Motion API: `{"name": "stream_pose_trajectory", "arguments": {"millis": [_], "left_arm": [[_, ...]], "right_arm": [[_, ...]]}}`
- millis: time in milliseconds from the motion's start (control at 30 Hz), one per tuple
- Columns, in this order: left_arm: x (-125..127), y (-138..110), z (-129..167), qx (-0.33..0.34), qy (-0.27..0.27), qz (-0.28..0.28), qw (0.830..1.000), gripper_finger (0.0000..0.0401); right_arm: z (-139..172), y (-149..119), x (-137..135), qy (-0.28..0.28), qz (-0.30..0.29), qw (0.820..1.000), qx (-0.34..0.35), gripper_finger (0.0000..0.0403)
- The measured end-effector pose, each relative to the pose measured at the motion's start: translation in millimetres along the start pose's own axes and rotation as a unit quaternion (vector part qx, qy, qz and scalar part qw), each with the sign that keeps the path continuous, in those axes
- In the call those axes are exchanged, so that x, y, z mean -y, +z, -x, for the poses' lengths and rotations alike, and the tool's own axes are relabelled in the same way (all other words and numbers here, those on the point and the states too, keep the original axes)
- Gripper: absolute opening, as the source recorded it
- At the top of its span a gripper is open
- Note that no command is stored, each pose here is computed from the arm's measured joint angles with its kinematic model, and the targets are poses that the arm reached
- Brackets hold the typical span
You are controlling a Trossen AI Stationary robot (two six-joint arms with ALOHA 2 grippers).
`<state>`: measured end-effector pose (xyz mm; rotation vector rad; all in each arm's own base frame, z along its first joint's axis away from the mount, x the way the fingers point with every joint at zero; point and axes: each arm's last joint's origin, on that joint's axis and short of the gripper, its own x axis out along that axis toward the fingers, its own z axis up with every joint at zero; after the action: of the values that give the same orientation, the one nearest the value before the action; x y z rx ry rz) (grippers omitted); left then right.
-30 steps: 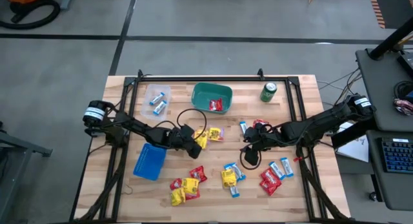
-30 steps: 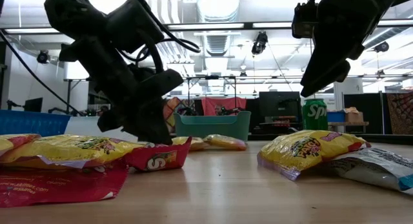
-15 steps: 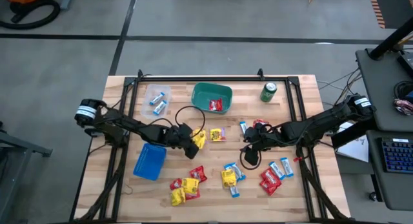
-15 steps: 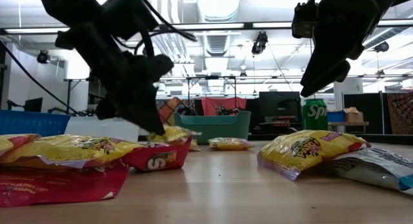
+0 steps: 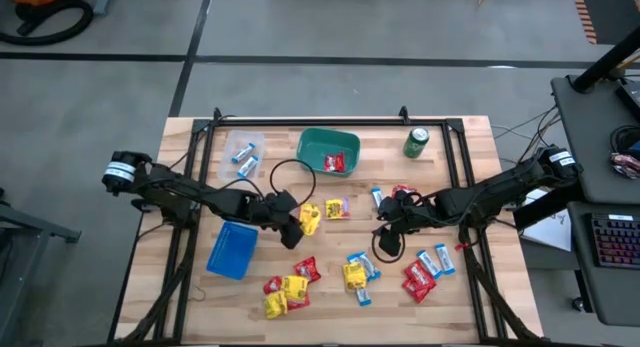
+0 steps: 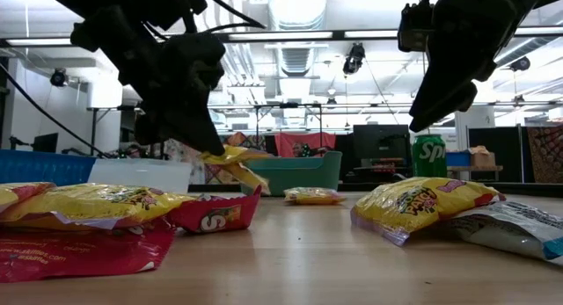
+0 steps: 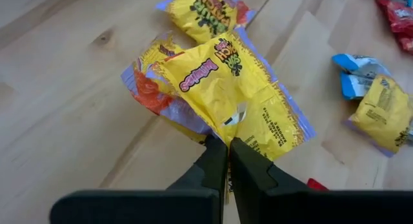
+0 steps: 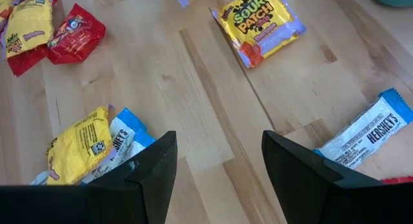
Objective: Sort candy
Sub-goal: Put the yellow candy into the blue basket
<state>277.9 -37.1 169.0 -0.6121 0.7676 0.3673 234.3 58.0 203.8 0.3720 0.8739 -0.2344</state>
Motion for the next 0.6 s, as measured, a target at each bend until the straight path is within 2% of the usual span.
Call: {"name": "stream_pose_trajectory", "arguments": {"millis": [367, 500, 600], "left_arm": [[-9.1, -6.7, 0.6, -0.036, 0.045, -0.007, 0.998, 0.0065], [-7.5, -5.3, 0.4, -0.030, 0.036, -0.034, 0.998, 0.0087], [-4.7, -3.3, 0.2, -0.019, 0.023, -0.075, 0.997, 0.0099]], "right_arm": [[0.0, 0.0, 0.0, 0.000, 0.000, 1.000, 0.000, 0.0217], [0.0, 0.0, 0.0, 0.000, 0.000, 1.000, 0.000, 0.0217], [0.0, 0.0, 0.0, 0.000, 0.000, 1.000, 0.000, 0.0217]]}}
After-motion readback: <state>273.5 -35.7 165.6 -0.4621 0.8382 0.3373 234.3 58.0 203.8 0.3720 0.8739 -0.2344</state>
